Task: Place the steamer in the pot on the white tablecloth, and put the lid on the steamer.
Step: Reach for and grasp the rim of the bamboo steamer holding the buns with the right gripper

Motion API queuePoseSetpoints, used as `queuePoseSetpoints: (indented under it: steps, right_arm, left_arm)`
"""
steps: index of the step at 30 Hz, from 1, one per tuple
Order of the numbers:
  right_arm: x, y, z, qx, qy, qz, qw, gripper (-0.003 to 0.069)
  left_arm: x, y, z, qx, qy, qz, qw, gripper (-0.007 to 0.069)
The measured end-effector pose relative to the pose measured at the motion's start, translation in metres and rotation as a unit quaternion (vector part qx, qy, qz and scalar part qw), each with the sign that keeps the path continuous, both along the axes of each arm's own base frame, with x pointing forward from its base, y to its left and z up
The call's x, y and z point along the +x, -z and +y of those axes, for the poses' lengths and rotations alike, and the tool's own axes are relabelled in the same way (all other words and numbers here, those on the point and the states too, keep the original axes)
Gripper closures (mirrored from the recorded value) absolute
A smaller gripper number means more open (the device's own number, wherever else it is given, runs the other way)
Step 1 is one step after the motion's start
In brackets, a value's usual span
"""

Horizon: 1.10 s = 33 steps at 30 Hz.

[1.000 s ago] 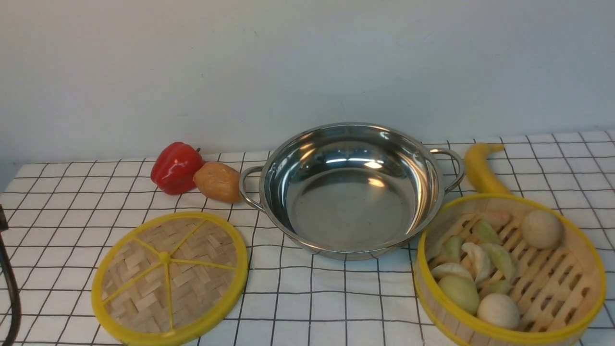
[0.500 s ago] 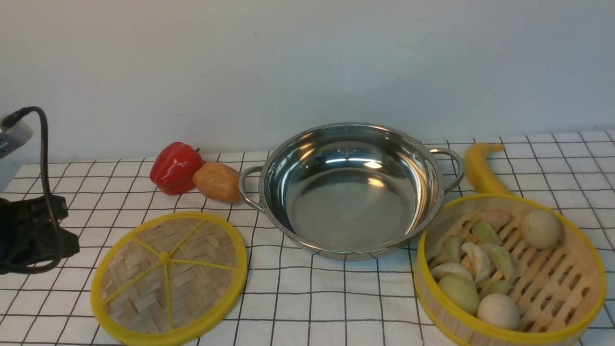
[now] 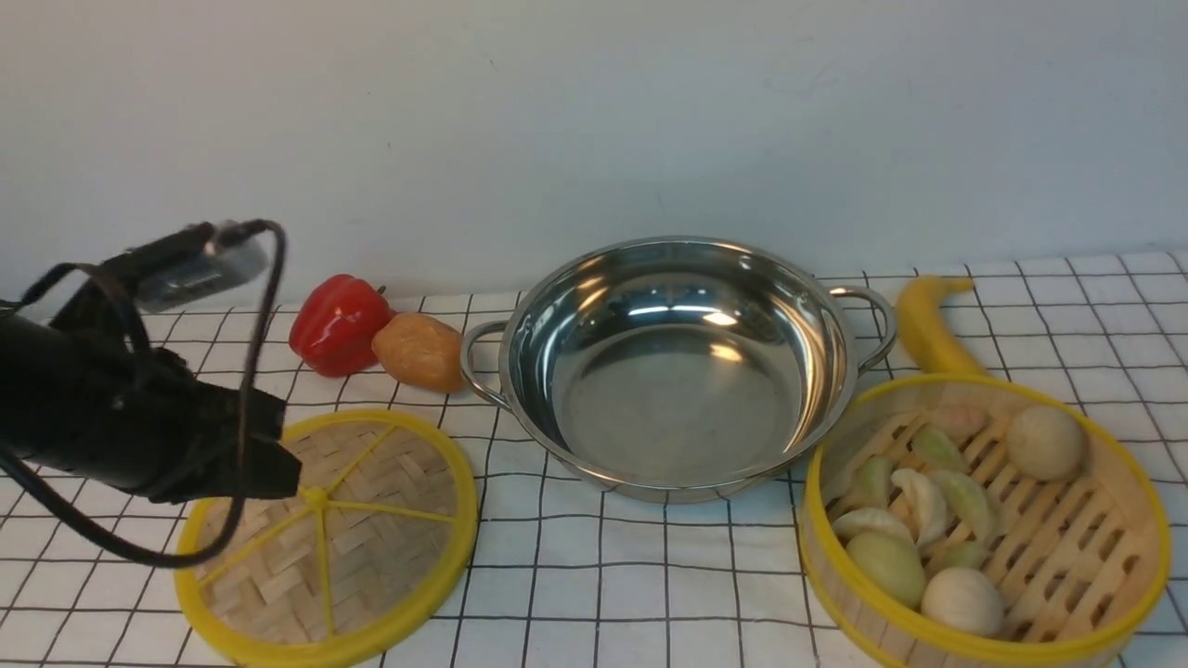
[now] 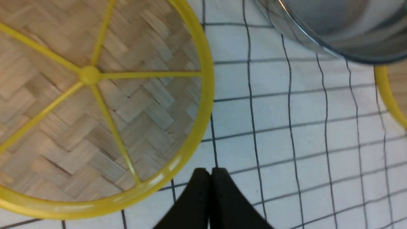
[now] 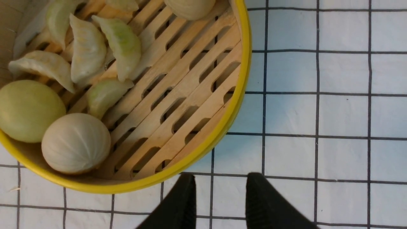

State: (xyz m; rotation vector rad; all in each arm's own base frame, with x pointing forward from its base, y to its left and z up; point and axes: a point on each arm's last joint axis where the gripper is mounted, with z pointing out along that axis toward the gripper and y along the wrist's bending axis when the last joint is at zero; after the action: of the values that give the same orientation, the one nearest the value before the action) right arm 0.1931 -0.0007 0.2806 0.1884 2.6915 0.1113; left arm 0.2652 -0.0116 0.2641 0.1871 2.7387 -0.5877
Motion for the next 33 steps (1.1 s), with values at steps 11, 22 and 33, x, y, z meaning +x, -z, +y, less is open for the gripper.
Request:
queuePoseSetpoints:
  steps: [11,22,33]
  right_arm:
    - [0.003,0.005,-0.001,-0.005,-0.002,0.013,1.0,0.0419]
    - [0.042,0.041,-0.003,-0.007,0.009,0.042,0.999,0.0419]
    - [0.073,0.084,-0.005,-0.001,0.028,0.086,0.996,0.0419]
  left_arm:
    - [0.0,0.003,-0.003,0.111,0.001,0.015,0.994,0.0624]
    - [0.004,0.003,0.015,0.129,-0.048,0.004,0.99,0.0612]
    - [0.004,0.003,0.016,0.129,-0.048,0.004,0.99,0.0592]
